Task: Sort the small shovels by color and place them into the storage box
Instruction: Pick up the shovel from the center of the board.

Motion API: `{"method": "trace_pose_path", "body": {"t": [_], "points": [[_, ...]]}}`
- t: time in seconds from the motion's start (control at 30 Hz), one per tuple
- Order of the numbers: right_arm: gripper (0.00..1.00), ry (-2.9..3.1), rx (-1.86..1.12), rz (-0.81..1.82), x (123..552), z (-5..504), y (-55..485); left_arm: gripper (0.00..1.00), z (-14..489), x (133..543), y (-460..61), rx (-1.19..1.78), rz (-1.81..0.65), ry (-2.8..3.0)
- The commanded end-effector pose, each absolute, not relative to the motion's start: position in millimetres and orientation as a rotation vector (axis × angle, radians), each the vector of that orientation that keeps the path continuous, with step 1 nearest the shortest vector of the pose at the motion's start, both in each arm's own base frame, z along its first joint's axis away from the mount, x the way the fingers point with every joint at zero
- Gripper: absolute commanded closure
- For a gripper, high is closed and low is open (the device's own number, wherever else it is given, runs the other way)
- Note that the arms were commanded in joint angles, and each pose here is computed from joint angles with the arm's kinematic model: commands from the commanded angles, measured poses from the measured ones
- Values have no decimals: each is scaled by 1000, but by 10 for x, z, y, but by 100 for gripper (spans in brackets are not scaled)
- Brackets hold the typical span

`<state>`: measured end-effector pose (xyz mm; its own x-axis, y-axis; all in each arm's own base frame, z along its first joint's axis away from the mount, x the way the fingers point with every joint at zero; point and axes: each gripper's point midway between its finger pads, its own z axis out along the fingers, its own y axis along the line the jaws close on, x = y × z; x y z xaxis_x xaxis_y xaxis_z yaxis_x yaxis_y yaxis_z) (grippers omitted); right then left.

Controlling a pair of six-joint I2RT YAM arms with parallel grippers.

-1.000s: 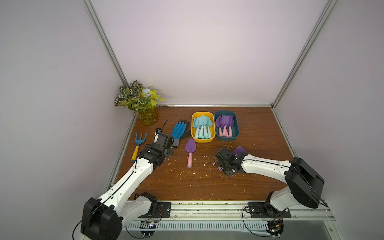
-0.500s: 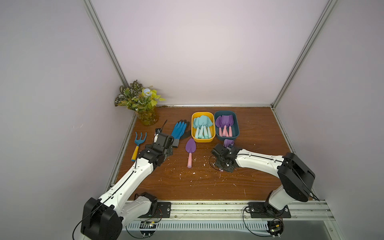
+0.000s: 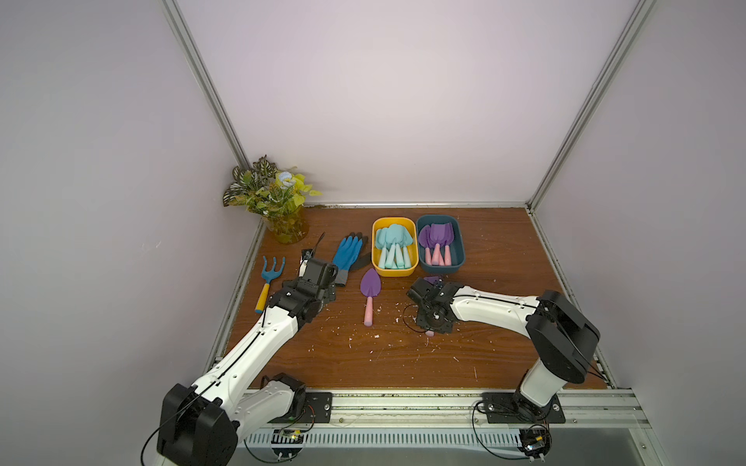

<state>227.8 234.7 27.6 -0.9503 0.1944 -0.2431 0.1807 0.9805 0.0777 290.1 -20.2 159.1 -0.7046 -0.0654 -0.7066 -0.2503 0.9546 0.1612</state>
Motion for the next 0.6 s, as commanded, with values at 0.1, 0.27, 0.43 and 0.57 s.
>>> {"method": "trace_pose_path", "body": {"t": [0.1,0.27,0.43,0.57], "points": [[72,2948,250,30,2172,82,2322,2,1578,2865,-127,-254,334,2339],[58,2955,253,9,2154,64,2281,2,1575,2866,-130,-253,334,2340],[57,2964,249,-1,2138,39,2271,2,1579,2866,-126,-254,335,2339],[67,2939,252,-7,2175,101,2249,2,1578,2865,-125,-256,335,2338]]}}
